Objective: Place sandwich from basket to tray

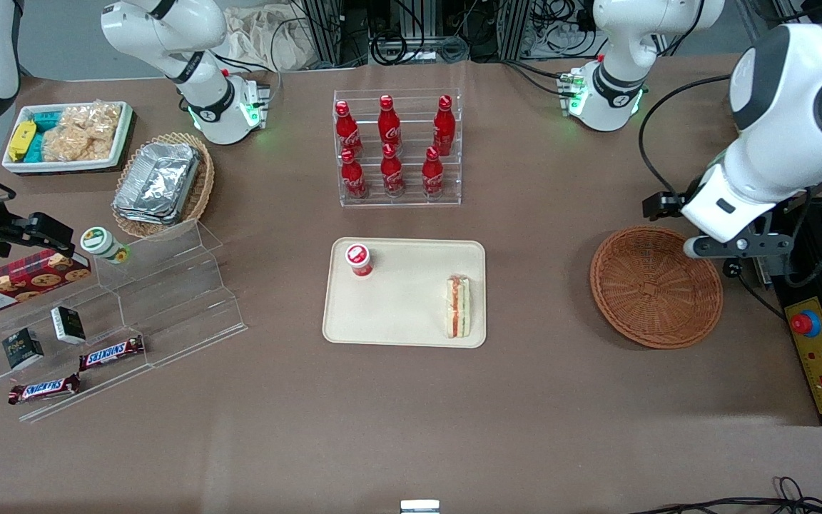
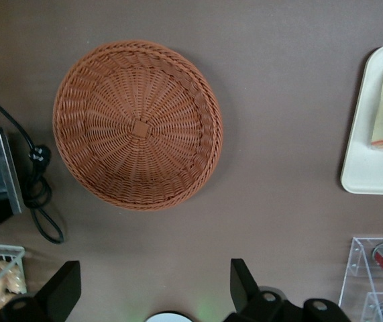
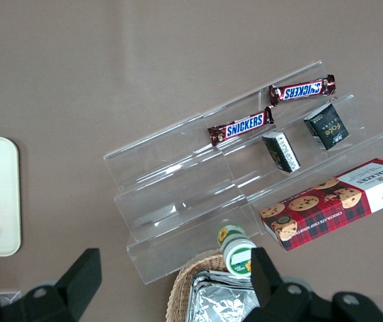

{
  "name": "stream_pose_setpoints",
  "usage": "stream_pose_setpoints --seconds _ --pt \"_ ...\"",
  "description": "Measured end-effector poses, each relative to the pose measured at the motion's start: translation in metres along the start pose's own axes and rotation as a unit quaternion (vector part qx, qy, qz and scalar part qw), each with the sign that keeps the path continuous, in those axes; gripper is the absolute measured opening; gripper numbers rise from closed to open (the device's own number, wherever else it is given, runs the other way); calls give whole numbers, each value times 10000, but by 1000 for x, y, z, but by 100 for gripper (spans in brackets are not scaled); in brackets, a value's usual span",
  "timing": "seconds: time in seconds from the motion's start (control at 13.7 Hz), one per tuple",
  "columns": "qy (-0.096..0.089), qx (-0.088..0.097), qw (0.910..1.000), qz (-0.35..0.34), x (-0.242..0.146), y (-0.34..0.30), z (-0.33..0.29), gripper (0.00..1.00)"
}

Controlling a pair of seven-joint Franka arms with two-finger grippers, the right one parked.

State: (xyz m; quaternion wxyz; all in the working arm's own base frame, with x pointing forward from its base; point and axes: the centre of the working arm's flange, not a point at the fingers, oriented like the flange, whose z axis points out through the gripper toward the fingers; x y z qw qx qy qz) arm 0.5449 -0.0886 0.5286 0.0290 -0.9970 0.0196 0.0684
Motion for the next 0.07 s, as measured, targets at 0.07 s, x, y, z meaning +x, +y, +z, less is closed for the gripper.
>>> stream_pose_setpoints --seconds 0.07 --pt "40 -8 10000 56 2 0 -4 100"
